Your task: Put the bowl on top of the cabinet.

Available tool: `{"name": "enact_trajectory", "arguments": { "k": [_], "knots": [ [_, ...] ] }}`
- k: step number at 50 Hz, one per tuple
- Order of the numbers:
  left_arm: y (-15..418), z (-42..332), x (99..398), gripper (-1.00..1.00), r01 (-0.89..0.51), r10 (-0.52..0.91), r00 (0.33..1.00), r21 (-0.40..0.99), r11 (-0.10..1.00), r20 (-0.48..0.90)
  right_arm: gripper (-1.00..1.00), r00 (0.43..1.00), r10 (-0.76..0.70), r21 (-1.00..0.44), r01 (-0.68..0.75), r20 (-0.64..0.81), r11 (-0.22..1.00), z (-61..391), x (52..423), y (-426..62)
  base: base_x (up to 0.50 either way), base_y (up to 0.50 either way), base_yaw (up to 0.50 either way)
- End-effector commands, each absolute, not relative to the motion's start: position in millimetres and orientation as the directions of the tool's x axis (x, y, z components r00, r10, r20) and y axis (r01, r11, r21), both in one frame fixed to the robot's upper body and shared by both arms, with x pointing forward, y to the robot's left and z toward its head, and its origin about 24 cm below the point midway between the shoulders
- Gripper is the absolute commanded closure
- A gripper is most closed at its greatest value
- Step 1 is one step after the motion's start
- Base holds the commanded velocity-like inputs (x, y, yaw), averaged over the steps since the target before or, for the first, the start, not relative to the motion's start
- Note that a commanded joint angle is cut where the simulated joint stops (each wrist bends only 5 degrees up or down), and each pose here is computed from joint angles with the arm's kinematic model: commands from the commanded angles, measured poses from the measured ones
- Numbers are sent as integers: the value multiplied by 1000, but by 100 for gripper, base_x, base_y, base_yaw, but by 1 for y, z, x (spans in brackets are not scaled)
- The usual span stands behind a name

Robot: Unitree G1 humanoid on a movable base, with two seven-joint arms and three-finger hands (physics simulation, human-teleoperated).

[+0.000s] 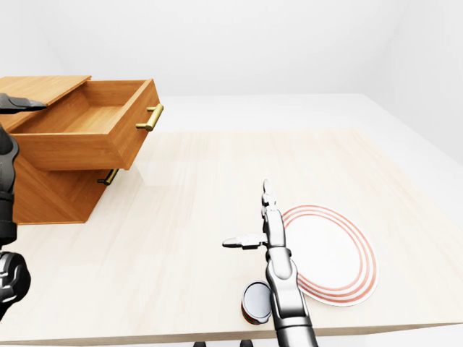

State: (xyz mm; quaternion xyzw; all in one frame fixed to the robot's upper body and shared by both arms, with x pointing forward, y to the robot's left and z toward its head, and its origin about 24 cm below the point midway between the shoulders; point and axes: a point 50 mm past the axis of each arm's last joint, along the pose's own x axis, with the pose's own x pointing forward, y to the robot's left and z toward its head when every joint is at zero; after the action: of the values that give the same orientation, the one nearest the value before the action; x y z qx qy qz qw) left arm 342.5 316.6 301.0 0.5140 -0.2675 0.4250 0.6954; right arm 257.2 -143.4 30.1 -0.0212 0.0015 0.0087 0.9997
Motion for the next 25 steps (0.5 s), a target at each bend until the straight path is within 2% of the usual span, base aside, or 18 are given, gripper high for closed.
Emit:
{"name": "enact_trajectory", "arguments": {
  "k": [1,6,12,14,17,21,25],
  "knots": [
    [263,323,282,-100,-942,183,224,165,291,957,-100,1000,18,-42,-18,-2,999,31,257,-143,0,0,0],
    [253,329,260,-100,-934,165,204,142,328,965,-100,1000,19,-42,-19,-2,999,31,257,-143,0,0,0],
    [230,333,213,-100,-912,112,178,121,391,978,-100,1000,19,-43,-20,-2,999,31,257,-143,0,0,0],
    [224,335,197,-100,-907,87,138,90,412,987,-100,1000,19,-43,-19,-2,999,31,257,-143,0,0,0],
    [212,331,181,-100,-892,37,135,105,440,990,-100,1000,19,-42,-19,-2,999,31,257,-143,0,0,0],
    [209,326,175,-100,-890,44,130,97,446,991,-100,1000,17,-42,-17,1,999,32,256,-144,0,0,0],
    [203,315,170,-100,-872,45,167,126,473,985,-100,1000,16,-42,-16,1,999,32,257,-144,0,0,0]
  ]
}}
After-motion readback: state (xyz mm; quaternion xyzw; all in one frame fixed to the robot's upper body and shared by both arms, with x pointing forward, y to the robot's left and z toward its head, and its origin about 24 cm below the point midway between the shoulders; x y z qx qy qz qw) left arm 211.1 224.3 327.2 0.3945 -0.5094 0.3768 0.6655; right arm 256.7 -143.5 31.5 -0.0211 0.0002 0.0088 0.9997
